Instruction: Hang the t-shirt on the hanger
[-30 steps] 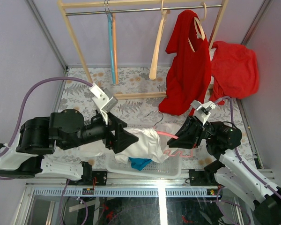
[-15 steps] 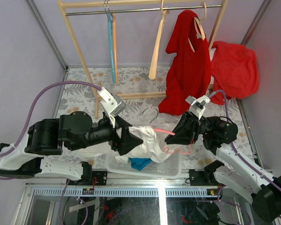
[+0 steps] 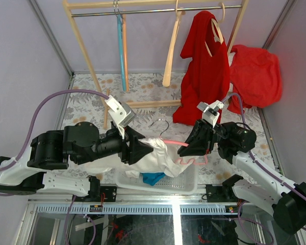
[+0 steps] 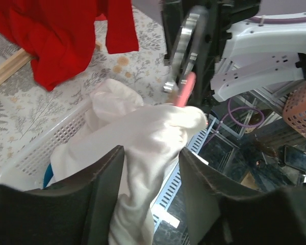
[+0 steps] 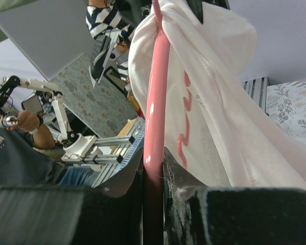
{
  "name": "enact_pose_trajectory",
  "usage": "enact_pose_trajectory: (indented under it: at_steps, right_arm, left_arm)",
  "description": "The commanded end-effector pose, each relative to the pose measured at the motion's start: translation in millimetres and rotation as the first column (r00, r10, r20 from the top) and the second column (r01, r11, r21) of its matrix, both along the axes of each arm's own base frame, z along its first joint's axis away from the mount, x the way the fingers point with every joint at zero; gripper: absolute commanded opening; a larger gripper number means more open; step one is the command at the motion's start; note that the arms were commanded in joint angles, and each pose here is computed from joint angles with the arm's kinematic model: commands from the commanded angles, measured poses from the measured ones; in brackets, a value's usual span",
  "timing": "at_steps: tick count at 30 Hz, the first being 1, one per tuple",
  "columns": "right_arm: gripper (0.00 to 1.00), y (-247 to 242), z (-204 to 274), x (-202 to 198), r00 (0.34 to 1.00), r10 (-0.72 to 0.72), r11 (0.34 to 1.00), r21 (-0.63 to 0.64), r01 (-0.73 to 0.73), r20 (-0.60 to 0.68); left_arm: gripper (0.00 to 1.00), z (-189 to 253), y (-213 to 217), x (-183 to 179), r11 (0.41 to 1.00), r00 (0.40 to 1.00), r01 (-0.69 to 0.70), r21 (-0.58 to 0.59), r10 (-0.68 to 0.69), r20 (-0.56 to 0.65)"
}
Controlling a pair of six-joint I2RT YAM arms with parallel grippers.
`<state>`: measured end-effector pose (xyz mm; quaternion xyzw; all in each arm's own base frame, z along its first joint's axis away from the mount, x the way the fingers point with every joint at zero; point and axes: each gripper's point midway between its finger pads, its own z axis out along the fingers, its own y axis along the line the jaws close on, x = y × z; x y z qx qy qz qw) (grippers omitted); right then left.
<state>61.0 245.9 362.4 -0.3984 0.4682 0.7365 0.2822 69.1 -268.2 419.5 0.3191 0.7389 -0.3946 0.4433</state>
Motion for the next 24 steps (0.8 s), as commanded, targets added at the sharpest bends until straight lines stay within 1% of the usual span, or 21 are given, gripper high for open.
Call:
enact_pose_trajectory:
  at_steps: [1,7,9,12,16,24]
  right_arm:
    - [0.0,-0.5,47.7,-6.8,0.992,-0.046,0.985,0.169,0.025,0.121]
    - [0.0,5.4,47.4,-6.0,0.989,-0.054,0.988,0.153,0.033,0.134]
    - [0.0,6.7,47.6,-5.3,0.989,-0.062,0.988,0.15,0.041,0.137]
    - [0.0,8.1,49.0,-3.0,0.987,-0.076,0.987,0.148,0.055,0.141]
    - [0.0,8.8,51.6,-1.7,0.985,-0.086,0.987,0.15,0.064,0.147]
    - [0.0,11.7,55.5,3.2,0.985,-0.098,0.986,0.15,0.077,0.139]
  left_arm:
    - [0.41,2.7,-17.4,0.7,1.0,1.0,0.018,-0.02,-0.017,0.023]
    - [0.26,1.5,-20.8,-1.0,0.999,0.999,0.028,-0.027,-0.027,0.02]
    - [0.25,-0.5,-23.5,-2.8,0.999,0.999,0.038,-0.025,-0.038,0.013]
    - [0.27,-3.5,-27.3,-4.5,0.999,0.999,0.049,-0.02,-0.049,0.008]
    - [0.4,-6.0,-30.9,-8.0,0.997,0.997,0.071,-0.013,-0.071,0.001]
    - [0.42,-12.6,-38.8,-10.4,0.996,0.996,0.086,-0.009,-0.087,-0.012]
